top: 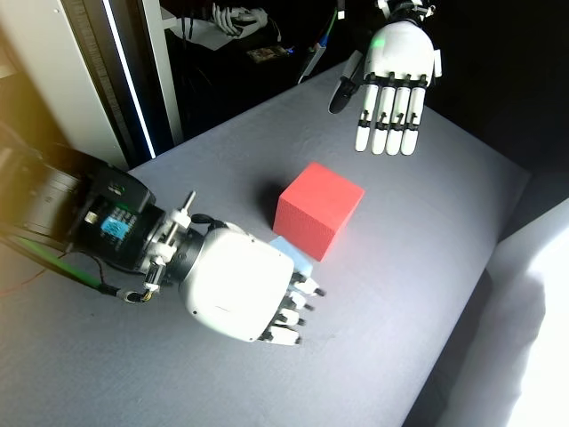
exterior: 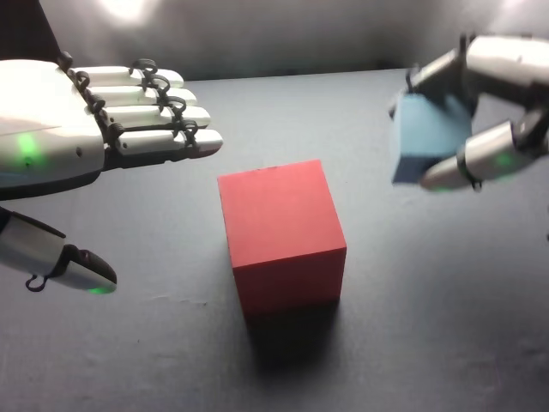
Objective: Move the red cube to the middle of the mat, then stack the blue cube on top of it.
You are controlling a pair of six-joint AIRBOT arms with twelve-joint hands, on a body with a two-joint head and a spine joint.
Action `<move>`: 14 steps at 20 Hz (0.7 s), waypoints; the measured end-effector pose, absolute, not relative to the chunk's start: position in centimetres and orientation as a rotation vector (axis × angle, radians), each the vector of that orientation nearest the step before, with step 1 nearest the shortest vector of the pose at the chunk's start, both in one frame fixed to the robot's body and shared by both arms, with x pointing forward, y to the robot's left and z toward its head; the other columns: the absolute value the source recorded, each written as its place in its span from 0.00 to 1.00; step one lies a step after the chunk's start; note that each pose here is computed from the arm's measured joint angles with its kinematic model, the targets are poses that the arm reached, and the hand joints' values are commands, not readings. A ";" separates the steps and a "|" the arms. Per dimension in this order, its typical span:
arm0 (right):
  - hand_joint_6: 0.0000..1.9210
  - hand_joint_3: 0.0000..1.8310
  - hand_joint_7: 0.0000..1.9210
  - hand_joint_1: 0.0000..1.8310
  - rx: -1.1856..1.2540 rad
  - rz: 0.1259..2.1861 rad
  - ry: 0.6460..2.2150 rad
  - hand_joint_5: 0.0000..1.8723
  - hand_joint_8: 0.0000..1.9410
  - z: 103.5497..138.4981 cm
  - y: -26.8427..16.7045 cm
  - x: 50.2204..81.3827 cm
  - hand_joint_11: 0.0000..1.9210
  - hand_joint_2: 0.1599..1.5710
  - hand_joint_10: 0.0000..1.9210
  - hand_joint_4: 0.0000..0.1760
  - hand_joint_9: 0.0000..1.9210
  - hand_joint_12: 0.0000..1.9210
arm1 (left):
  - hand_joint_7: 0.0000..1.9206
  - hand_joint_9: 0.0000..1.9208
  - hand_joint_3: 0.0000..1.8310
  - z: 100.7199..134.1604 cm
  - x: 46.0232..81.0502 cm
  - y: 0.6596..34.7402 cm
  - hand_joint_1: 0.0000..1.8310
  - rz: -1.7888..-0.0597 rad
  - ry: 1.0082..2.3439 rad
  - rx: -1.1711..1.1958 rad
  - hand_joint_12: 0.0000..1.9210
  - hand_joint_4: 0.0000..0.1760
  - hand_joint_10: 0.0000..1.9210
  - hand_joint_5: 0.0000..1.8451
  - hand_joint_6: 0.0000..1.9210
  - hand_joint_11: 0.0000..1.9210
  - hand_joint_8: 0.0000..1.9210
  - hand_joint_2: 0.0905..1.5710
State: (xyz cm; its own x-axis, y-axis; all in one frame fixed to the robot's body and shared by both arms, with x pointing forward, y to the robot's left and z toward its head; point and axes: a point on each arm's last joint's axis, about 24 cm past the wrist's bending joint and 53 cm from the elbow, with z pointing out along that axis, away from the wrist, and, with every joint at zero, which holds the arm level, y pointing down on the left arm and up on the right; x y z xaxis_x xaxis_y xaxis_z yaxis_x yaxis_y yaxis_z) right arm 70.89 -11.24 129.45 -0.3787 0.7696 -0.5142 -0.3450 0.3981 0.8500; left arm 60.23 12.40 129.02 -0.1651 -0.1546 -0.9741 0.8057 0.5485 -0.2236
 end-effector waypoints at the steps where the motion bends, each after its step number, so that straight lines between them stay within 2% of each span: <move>1: 0.49 0.00 0.53 0.75 0.383 1.265 1.528 0.48 0.57 130.2 -11.1 70.9 0.24 0.69 0.66 0.00 0.42 0.70 | 0.01 0.00 0.00 129.0 60.3 12.5 0.28 -0.935 1.505 0.584 0.00 0.00 0.00 0.02 0.00 0.00 0.00 0.61; 3: 0.48 0.00 0.53 0.75 0.373 1.332 1.529 0.50 0.55 131.5 -10.6 70.8 0.25 0.68 0.64 0.00 0.43 0.70 | 0.02 0.01 0.01 129.0 60.4 12.7 0.27 -0.930 1.504 0.583 0.00 0.00 0.00 0.03 0.00 0.00 0.00 0.62; 6: 0.51 0.00 0.55 0.75 0.336 1.386 1.555 0.48 0.51 132.5 -9.8 70.9 0.24 0.68 0.64 0.00 0.43 0.69 | 0.02 0.01 0.01 129.0 60.9 13.2 0.25 -0.914 1.507 0.575 0.00 0.00 0.00 0.02 0.00 0.00 0.00 0.62; 7: 0.51 0.00 0.54 0.75 0.304 1.400 1.558 0.47 0.55 133.1 -9.1 70.7 0.23 0.69 0.66 0.00 0.42 0.76 | 0.03 0.01 0.00 129.0 60.9 13.3 0.25 -0.913 1.508 0.573 0.00 0.00 0.00 0.03 0.00 0.00 0.01 0.63; 8: 0.54 0.00 0.53 0.75 0.271 1.411 1.556 0.45 0.57 133.6 -8.6 70.5 0.22 0.70 0.67 0.00 0.41 0.76 | 0.03 0.01 0.01 129.0 60.9 13.3 0.19 -0.914 1.507 0.573 0.00 0.00 0.00 0.02 0.00 0.00 0.00 0.64; 9: 0.51 0.00 0.54 0.75 0.218 1.432 1.555 0.47 0.54 134.3 -7.4 69.9 0.22 0.69 0.65 0.00 0.42 0.74 | 0.03 0.01 0.01 129.0 60.9 13.2 0.14 -0.915 1.506 0.575 0.00 0.00 0.00 0.02 0.00 0.00 0.00 0.66; 10: 0.47 0.00 0.56 0.75 0.171 1.458 1.560 0.50 0.51 134.6 -6.3 69.3 0.24 0.67 0.64 0.00 0.43 0.73 | 0.02 0.00 0.01 129.0 60.9 13.2 0.12 -0.915 1.507 0.574 0.00 0.00 0.00 0.02 0.00 0.00 0.00 0.67; 12: 0.48 0.00 0.55 0.75 0.126 1.478 1.568 0.50 0.52 134.7 -4.9 68.7 0.24 0.68 0.64 0.00 0.43 0.72 | 0.02 0.01 0.01 129.0 60.9 13.3 0.11 -0.915 1.507 0.574 0.00 0.00 0.00 0.02 0.00 0.00 0.00 0.67; 14: 0.50 0.00 0.56 0.75 0.099 1.499 1.579 0.51 0.48 134.6 -3.7 68.2 0.25 0.67 0.62 0.00 0.44 0.68 | 0.01 0.00 0.01 129.0 60.9 13.2 0.06 -0.916 1.507 0.574 0.00 0.00 0.00 0.02 0.00 0.00 0.00 0.72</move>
State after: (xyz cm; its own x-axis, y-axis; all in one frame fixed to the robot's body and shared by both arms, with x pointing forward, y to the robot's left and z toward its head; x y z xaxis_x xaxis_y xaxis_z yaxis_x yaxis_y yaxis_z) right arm 68.21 -3.68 134.64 -0.5686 0.6161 -0.5452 -0.5125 0.2532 0.8205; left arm 60.89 13.24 129.02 -0.1570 -0.1522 -0.9758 0.7961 0.5653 -0.2162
